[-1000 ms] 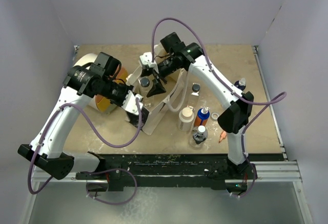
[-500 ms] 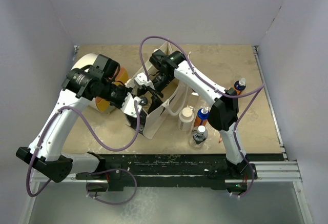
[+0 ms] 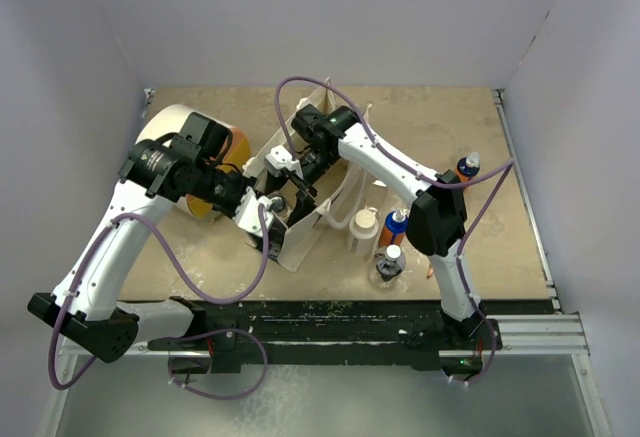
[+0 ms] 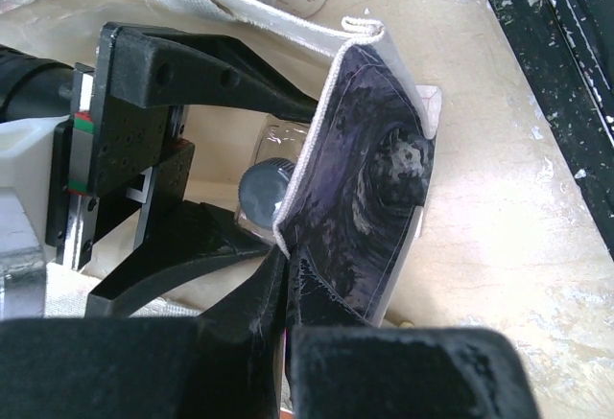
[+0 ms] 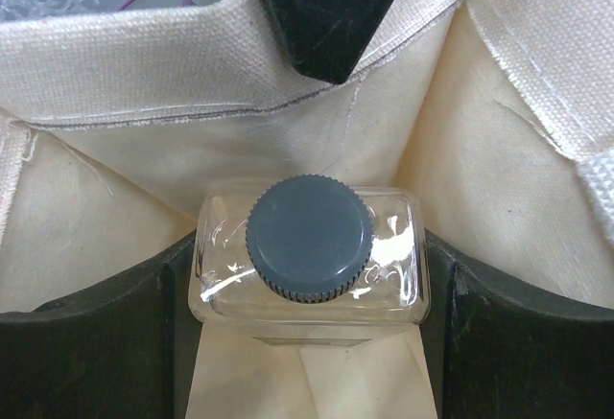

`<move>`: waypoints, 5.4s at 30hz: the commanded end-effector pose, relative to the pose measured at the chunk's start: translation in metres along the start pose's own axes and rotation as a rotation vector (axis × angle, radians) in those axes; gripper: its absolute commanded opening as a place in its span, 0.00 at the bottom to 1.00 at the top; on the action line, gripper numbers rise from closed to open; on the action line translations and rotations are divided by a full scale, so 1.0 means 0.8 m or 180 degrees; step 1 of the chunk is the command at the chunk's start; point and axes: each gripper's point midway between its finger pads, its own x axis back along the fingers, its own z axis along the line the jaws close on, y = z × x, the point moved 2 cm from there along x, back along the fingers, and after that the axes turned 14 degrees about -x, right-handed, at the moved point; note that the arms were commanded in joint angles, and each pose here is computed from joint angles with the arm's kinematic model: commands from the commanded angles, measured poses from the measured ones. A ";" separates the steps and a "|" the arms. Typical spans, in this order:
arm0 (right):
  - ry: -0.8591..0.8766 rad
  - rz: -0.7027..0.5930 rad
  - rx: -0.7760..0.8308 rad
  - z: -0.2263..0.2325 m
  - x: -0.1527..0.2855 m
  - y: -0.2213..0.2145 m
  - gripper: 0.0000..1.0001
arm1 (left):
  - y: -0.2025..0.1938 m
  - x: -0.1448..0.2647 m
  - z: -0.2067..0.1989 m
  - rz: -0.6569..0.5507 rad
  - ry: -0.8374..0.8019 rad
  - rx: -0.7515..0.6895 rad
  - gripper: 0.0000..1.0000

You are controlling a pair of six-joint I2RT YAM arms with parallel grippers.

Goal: Place the personal care products into the canvas bag
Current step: Place the care product in the canvas bag, then pick up the care product from the center of the board.

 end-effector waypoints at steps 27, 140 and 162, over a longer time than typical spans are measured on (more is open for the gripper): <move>-0.0081 -0.0121 0.0061 -0.001 -0.022 -0.012 0.10 | -0.003 -0.009 -0.021 -0.0004 -0.0055 0.0110 0.15; -0.4936 -0.1165 -0.1816 0.213 0.419 -0.029 0.96 | 0.138 -0.047 0.156 -0.0231 0.0616 0.0932 0.68; -0.5387 -0.1477 -0.2011 0.232 0.451 -0.064 0.95 | 0.107 -0.268 0.108 0.0236 -0.0640 0.0787 0.80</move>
